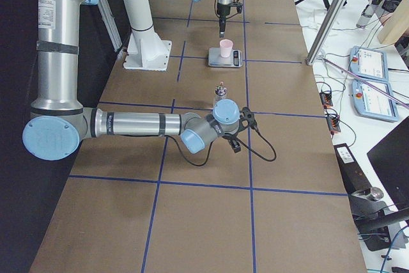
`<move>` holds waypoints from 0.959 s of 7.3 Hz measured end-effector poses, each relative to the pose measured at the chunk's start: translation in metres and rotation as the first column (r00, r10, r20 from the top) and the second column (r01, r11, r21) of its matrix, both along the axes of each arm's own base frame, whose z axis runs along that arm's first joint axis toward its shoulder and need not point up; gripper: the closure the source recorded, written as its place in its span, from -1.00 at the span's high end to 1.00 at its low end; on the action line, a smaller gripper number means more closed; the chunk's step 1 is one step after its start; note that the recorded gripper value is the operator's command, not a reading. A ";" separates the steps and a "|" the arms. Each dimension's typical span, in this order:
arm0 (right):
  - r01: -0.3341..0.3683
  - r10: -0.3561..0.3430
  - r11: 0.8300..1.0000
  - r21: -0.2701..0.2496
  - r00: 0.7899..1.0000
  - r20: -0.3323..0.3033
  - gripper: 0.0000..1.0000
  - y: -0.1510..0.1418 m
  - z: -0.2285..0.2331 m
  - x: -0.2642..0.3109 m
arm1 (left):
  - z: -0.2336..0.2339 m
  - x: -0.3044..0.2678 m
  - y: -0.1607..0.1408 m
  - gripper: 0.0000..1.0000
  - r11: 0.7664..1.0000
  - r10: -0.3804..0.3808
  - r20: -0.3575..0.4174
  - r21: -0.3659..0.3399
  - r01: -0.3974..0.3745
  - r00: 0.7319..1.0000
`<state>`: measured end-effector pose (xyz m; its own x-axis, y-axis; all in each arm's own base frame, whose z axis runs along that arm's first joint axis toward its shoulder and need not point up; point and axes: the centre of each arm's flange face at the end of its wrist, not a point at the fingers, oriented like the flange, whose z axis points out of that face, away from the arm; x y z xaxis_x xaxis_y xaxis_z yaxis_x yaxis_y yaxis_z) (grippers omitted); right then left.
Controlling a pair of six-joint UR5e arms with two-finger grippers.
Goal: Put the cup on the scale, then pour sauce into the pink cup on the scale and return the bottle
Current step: 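Open the left gripper and lift away from the cup while the right arm reaches in, then move the right gripper to the glass sauce bottle and close on it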
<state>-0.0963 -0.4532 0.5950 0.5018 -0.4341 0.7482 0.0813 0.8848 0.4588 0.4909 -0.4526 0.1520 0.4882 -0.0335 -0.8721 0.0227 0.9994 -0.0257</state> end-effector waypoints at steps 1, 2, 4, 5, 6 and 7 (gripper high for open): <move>-0.038 0.038 0.999 -0.006 0.998 0.045 0.99 0.018 -0.003 -0.022 | 0.008 -0.017 -0.005 0.30 1.000 -0.020 -0.001 0.005 0.020 1.000; -0.064 0.064 0.998 -0.005 0.995 0.076 0.87 0.035 -0.005 -0.048 | 0.019 -0.032 -0.014 0.30 0.999 -0.044 0.001 0.006 0.044 0.999; -0.103 0.101 0.995 0.014 0.987 0.128 0.91 0.071 -0.004 -0.087 | 0.041 -0.049 -0.024 0.30 0.997 -0.073 -0.011 0.017 0.073 0.997; -0.122 0.120 0.993 0.005 0.980 0.157 0.92 0.085 -0.005 -0.102 | 0.046 -0.052 -0.026 0.31 0.997 -0.080 -0.013 0.019 0.080 0.997; -0.139 0.136 0.990 0.005 0.975 0.174 0.98 0.097 -0.007 -0.122 | 0.049 -0.054 -0.028 0.31 0.996 -0.085 -0.012 0.019 0.085 0.996; -0.162 0.156 0.987 0.018 0.971 0.178 1.00 0.109 -0.010 -0.146 | 0.052 -0.054 -0.030 0.31 0.996 -0.087 -0.012 0.019 0.087 0.996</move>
